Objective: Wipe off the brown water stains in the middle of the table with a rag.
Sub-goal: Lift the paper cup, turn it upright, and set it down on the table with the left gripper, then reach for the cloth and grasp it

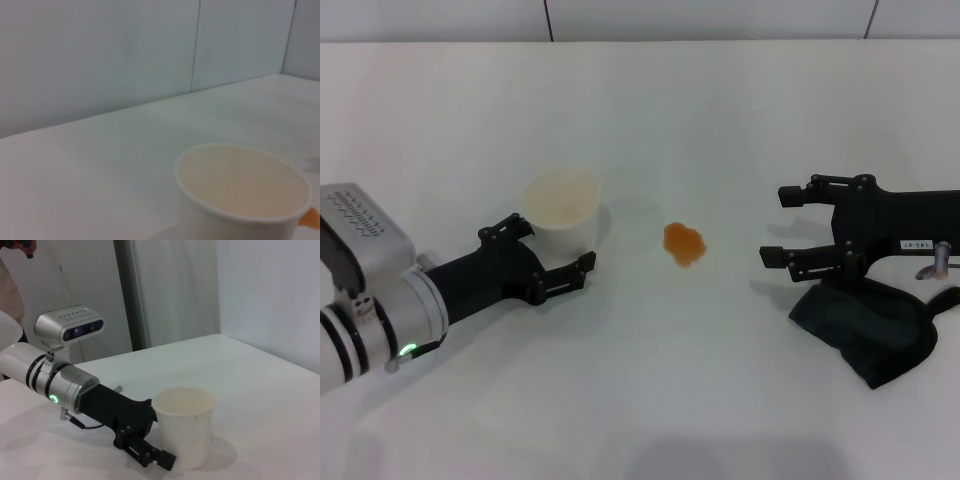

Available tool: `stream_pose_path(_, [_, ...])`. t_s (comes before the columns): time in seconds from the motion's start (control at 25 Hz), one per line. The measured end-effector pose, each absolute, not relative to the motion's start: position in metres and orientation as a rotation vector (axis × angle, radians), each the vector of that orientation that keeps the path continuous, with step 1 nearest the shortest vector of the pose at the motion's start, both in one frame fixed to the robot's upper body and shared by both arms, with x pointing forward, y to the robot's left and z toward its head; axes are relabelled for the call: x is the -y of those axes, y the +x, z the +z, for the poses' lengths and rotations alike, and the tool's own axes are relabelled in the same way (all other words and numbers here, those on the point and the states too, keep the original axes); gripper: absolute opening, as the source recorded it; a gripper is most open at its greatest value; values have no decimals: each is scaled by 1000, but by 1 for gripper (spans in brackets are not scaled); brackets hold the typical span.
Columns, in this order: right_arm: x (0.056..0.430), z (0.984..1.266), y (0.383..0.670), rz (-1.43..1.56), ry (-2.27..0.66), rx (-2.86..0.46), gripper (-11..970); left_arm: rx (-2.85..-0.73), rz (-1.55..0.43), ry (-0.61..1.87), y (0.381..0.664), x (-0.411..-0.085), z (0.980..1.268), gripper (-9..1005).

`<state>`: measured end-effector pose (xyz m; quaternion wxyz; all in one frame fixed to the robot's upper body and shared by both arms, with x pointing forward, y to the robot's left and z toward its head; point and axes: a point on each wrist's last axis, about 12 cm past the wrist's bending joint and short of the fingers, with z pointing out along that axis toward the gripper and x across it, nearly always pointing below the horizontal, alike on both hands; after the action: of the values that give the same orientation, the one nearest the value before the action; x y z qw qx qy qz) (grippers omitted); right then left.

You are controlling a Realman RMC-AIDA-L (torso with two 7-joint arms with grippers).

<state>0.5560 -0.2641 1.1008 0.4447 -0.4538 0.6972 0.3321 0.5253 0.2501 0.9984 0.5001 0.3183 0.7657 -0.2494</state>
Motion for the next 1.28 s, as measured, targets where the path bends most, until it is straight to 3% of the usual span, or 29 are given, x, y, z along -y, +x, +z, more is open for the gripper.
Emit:
stream_pose_path(0.44, [264, 1101, 556, 824, -1124, -1729, 870, -1840, -617, 754, 515, -260, 997, 881])
stream_pose_path(0.84, [263, 1101, 557, 827, -1126, -1726, 869, -1746, -632, 641, 495, -293, 1010, 881])
stream_pose_path(1.12, [262, 1102, 558, 828, -1128, -1725, 869, -1599, -744, 517, 479, -319, 1039, 881])
stream_pose_path(1.28, [262, 1102, 558, 829, -1130, -1725, 869, -1593, -917, 526, 490, -325, 1067, 881])
